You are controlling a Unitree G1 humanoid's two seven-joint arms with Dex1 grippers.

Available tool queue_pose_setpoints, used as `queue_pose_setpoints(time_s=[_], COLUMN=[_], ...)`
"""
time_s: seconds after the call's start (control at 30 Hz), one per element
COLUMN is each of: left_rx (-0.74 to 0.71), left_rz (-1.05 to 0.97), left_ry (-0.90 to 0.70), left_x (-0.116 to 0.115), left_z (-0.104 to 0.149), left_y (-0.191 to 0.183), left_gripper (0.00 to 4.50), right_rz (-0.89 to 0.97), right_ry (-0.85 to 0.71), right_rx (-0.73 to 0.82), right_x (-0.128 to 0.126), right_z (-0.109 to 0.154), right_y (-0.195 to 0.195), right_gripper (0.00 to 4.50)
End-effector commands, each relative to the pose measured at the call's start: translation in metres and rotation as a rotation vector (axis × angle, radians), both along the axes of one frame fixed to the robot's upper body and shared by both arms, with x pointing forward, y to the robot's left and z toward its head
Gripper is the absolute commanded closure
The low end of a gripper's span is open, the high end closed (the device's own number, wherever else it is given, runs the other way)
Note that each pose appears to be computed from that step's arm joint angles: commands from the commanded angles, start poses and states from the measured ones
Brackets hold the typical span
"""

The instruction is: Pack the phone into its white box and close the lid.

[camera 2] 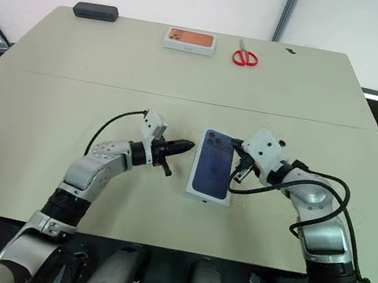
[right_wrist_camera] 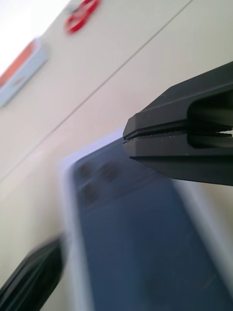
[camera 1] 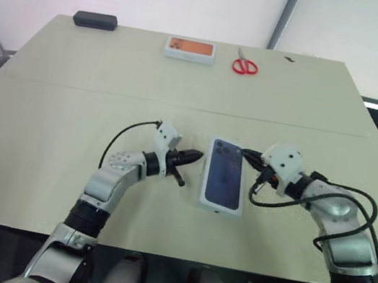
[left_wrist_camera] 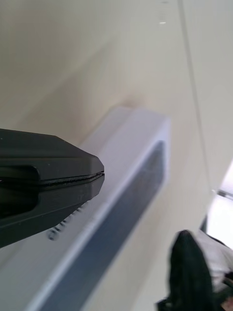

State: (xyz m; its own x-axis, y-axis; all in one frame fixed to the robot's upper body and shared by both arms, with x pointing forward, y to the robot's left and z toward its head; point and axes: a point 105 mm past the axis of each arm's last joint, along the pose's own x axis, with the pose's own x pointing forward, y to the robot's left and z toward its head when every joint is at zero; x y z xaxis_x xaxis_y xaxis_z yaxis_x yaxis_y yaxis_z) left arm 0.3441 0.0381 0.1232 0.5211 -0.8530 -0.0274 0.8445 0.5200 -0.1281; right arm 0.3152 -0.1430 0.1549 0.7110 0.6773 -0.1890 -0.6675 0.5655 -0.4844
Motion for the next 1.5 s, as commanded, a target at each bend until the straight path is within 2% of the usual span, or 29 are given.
queue_pose_setpoints(time_s=[0.03,0.13,0.3,0.37,0.47,0.67,0.83,0.93,1.0,1.17,1.33,1.5], left_rx=[-0.073,-0.059,0.028,0.142,0.158,0.131,0.055,0.006,0.004,0.123,0.18,0.172], left_rz=[-0.009,-0.037,-0.085,-0.103,-0.112,-0.089,-0.053,-0.015,0.011,0.001,-0.021,-0.029], left_ry=[-0.073,-0.071,-0.025,-0.008,0.016,0.038,-0.011,-0.057,-0.072,-0.098,-0.083,-0.049], left_x=[0.006,0.005,-0.002,-0.007,-0.011,-0.008,0.003,0.011,0.017,0.021,0.017,0.012], left_z=[0.037,0.034,-0.002,-0.029,-0.039,-0.038,-0.013,0.005,0.009,-0.01,-0.025,-0.03], left_y=[-0.002,-0.011,-0.032,-0.035,-0.032,-0.023,-0.027,-0.028,-0.027,-0.032,-0.035,-0.033], left_gripper=[4.5,4.5,4.5,4.5,4.5,4.5,4.5,4.5,4.5,4.5,4.5,4.5], right_rz=[0.132,0.155,0.185,0.185,0.176,0.132,0.117,0.063,0.02,-0.051,-0.07,-0.043], right_ry=[0.053,0.097,0.114,0.104,0.1,0.098,0.114,0.079,0.047,0.023,0.06,0.11], right_rx=[0.028,-0.039,-0.163,-0.175,-0.164,-0.161,-0.088,-0.046,-0.038,-0.101,-0.277,-0.148], right_x=[-0.023,-0.03,-0.036,-0.035,-0.034,-0.028,-0.022,-0.009,0.0,0.018,0.022,0.014], right_z=[-0.005,-0.024,-0.047,-0.048,-0.045,-0.043,-0.032,-0.019,-0.013,-0.023,-0.051,-0.046], right_y=[0.023,0.026,0.03,0.031,0.029,0.017,0.012,0.006,0.003,-0.001,-0.01,-0.003], right_gripper=[4.45,4.45,4.45,4.45,4.45,4.45,4.45,4.45,4.45,4.45,4.45,4.45])
